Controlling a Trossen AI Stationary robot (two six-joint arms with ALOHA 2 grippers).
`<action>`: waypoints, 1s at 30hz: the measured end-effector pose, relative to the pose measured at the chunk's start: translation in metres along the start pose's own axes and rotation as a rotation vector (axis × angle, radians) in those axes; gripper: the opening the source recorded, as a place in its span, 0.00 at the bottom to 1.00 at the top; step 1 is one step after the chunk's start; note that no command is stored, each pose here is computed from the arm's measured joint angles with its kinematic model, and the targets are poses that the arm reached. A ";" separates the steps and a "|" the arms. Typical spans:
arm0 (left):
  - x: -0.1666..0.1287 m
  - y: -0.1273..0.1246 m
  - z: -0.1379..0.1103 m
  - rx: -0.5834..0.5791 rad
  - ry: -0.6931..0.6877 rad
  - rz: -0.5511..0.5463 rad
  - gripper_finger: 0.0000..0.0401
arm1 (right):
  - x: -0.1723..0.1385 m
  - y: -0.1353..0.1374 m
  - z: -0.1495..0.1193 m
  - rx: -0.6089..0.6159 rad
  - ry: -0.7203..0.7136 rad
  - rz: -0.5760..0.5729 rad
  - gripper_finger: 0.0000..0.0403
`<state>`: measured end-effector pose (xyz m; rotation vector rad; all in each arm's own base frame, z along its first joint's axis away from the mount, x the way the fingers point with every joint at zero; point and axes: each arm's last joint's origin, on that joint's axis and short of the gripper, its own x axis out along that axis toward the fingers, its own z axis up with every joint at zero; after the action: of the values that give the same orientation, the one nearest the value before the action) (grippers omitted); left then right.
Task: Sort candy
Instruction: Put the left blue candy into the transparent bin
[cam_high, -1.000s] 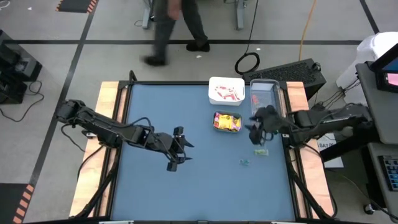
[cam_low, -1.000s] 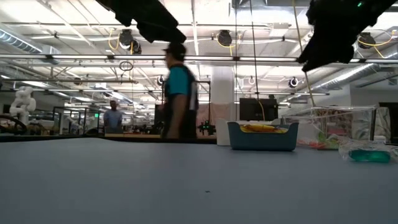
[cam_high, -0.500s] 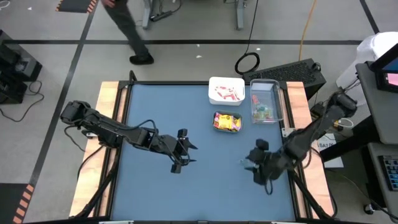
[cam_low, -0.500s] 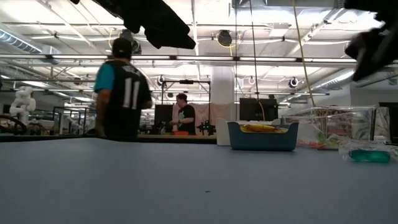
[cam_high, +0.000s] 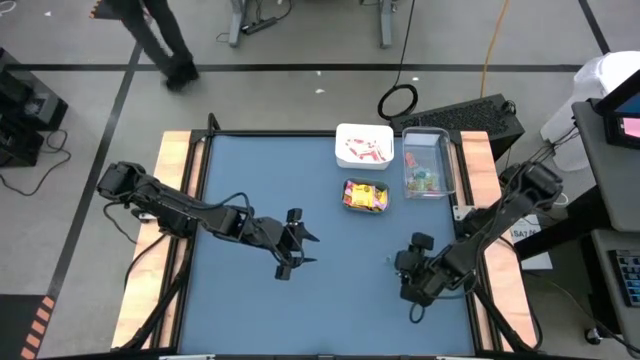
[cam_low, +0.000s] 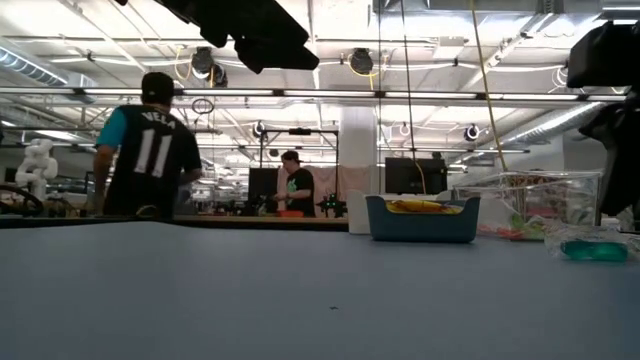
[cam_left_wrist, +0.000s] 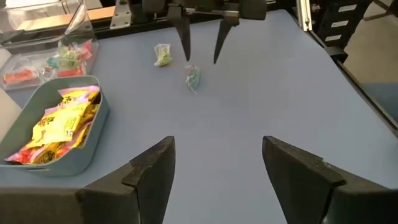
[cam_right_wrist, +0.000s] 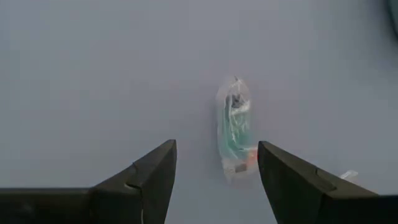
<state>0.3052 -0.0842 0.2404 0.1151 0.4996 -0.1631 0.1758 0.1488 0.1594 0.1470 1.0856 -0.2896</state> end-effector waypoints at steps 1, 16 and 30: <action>0.000 0.000 0.000 0.004 0.000 0.000 0.62 | 0.002 0.000 0.001 -0.002 -0.003 -0.010 0.54; 0.000 0.000 0.000 0.019 0.002 0.000 0.62 | 0.025 -0.005 0.007 -0.046 0.043 -0.094 0.52; 0.000 0.000 0.000 0.019 0.002 0.000 0.62 | 0.027 -0.008 0.010 -0.007 0.122 -0.050 0.35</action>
<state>0.3051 -0.0842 0.2402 0.1339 0.4997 -0.1680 0.1936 0.1342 0.1398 0.1328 1.2121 -0.3251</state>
